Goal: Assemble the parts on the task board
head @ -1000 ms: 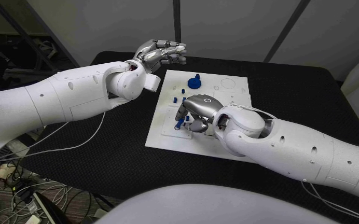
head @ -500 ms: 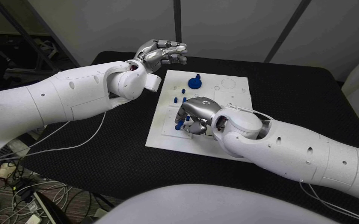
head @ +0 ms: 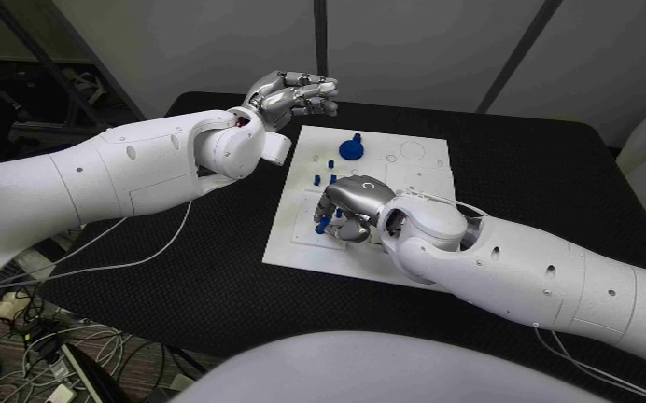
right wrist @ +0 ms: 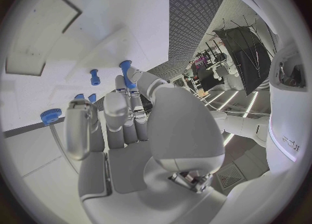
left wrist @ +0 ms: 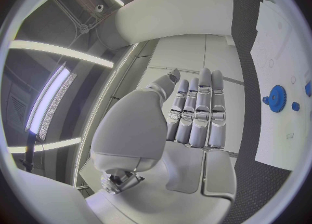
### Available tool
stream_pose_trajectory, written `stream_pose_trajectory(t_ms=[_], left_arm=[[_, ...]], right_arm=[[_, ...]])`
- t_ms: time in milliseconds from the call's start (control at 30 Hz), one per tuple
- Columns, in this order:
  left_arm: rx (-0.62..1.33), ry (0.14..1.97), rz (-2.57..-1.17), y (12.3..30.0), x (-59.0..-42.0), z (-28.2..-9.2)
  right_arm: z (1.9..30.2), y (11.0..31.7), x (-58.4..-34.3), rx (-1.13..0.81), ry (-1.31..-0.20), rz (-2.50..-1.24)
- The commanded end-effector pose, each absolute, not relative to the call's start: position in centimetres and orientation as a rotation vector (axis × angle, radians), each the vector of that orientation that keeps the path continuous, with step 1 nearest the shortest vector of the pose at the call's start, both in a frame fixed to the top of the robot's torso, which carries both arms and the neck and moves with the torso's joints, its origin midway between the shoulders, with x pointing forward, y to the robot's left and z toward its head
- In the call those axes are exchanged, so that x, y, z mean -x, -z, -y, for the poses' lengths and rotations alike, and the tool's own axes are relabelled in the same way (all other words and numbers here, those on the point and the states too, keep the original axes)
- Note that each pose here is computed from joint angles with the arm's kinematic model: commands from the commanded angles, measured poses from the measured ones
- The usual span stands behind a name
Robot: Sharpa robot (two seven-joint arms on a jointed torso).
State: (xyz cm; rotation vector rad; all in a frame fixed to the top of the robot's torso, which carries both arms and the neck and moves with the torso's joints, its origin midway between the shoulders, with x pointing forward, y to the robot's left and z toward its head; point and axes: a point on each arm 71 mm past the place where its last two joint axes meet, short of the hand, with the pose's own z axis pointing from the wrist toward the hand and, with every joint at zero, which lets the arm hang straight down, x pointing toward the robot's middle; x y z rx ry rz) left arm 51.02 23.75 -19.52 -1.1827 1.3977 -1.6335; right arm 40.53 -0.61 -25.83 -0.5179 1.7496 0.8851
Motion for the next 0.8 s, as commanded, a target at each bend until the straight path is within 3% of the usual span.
stream_pose_trajectory(t_ms=[33,533,800], left_arm=[[1.178,1.650,-1.399,19.4,-51.0,-23.6],[1.188,1.640,-1.413,19.5,-51.0,-23.8],[1.192,1.632,-1.415,19.5,-50.9,-24.1]], right_arm=[[0.4,26.1,-40.4,0.539,-0.882,-1.746],[0.7,25.1,-40.4,0.438,-0.995,-1.633],[4.6,24.1,-40.3,0.270,-1.071,-1.558]])
